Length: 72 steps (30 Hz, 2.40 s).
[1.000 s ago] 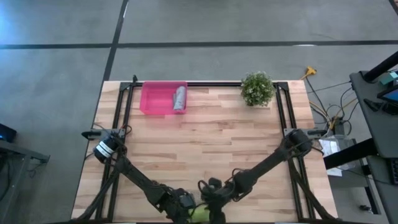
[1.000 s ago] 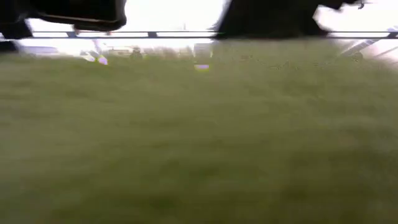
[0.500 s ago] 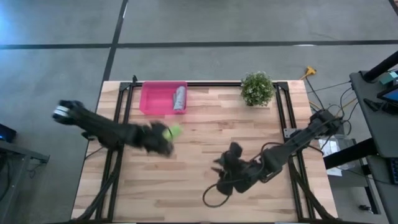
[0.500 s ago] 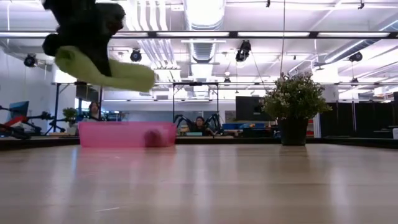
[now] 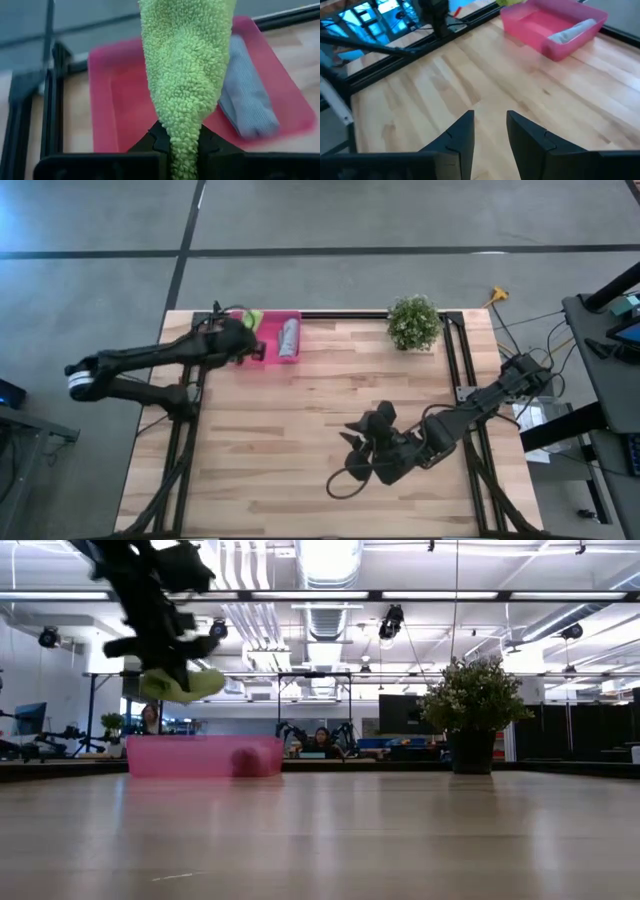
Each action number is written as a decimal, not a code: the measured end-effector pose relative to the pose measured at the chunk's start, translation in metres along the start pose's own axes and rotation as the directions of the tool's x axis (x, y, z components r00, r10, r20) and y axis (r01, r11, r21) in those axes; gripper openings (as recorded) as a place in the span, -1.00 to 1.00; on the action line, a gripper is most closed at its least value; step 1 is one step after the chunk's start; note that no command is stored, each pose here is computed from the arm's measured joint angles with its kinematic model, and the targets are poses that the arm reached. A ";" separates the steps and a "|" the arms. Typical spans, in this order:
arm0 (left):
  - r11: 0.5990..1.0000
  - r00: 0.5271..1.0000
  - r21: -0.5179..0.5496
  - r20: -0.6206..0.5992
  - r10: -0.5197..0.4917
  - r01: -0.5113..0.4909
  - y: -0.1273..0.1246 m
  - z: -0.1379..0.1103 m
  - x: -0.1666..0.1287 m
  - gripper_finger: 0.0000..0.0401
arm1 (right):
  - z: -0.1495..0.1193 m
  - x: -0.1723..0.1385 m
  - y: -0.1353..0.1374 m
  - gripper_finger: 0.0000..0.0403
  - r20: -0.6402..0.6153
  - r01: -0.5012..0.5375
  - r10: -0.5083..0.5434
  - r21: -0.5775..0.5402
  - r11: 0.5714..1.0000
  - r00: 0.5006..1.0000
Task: Roll microfiber towels into tight, uniform cylinder then place into a basket
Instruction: Put the green microfiber cloth into the pink bin, then adjust the pink bin on the top of the table
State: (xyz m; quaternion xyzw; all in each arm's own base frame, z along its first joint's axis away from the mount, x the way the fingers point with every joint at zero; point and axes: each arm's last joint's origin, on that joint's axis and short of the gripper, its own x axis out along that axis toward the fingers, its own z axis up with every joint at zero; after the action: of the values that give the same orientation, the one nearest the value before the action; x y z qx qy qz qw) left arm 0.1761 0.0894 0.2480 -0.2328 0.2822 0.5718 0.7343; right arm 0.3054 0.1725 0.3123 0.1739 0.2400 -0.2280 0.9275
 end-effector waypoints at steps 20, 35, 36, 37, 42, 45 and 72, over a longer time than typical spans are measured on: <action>0.998 0.960 0.014 -0.275 0.060 -0.058 -0.073 0.031 0.127 -0.89 | 0.020 0.022 -0.021 -0.46 -0.017 0.079 -0.078 0.056 0.995 0.997; 0.963 0.919 -0.151 -0.361 0.156 -0.223 -0.077 0.022 0.139 -0.87 | 0.018 -0.001 -0.052 -0.48 -0.130 0.215 -0.229 -0.115 0.970 0.965; 0.967 0.910 -0.133 -0.385 0.153 -0.219 -0.078 0.017 0.143 -0.87 | 0.017 -0.001 -0.053 -0.48 -0.143 0.220 -0.235 -0.115 0.969 0.962; 0.969 0.900 -0.122 -0.410 0.147 -0.214 -0.079 0.013 0.147 -0.87 | 0.017 -0.002 -0.054 -0.49 -0.156 0.221 -0.237 -0.115 0.969 0.959; 0.973 0.880 -0.112 -0.458 0.130 -0.202 -0.083 0.006 0.154 -0.87 | 0.015 -0.003 -0.054 -0.49 -0.184 0.219 -0.235 -0.107 0.970 0.954; 0.982 0.880 -0.112 -0.468 0.084 -0.153 -0.085 0.009 0.149 -0.87 | 0.015 -0.003 -0.054 -0.47 -0.184 0.219 -0.235 -0.106 0.970 0.954; 0.976 0.922 -0.020 -0.324 -0.213 0.218 -0.088 0.053 0.107 0.57 | 0.016 -0.001 -0.055 -0.44 -0.177 0.227 -0.238 -0.080 0.971 0.955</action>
State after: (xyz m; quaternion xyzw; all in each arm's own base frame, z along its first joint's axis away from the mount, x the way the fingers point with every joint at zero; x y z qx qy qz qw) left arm 0.2893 0.1799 0.2155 -0.3472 0.3764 0.4391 0.7382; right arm 0.2823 0.1201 0.3143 0.1377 0.3507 -0.3113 0.8724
